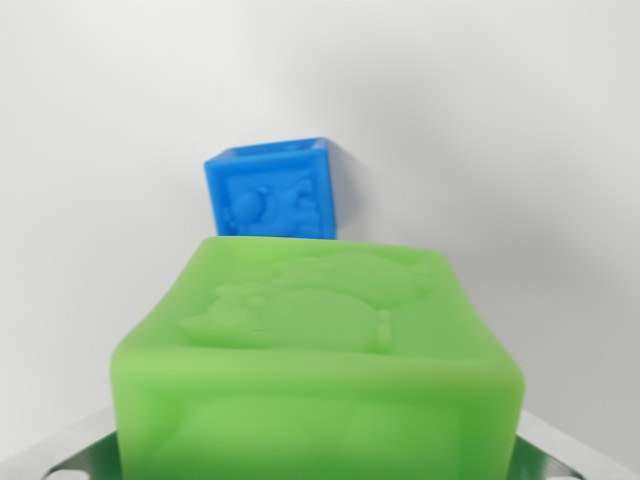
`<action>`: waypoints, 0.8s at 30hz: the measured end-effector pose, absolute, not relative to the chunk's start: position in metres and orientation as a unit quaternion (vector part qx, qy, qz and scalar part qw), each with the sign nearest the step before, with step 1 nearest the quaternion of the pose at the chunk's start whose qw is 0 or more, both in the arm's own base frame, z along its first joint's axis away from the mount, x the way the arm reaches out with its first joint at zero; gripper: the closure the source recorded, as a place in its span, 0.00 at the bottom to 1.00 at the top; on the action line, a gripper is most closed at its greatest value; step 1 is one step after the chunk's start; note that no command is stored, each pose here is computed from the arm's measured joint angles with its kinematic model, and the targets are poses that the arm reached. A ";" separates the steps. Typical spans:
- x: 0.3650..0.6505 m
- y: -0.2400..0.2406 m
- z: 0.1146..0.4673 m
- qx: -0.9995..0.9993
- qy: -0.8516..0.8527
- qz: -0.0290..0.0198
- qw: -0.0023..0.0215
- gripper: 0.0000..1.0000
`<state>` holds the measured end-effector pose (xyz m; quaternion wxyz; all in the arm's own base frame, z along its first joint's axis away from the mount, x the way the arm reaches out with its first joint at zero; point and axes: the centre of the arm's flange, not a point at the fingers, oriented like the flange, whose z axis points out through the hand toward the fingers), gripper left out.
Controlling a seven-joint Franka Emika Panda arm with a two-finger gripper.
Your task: Stack cube
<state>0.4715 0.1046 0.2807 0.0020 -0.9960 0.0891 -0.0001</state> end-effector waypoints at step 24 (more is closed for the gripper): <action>0.469 0.129 0.252 -0.997 0.081 0.004 0.001 1.00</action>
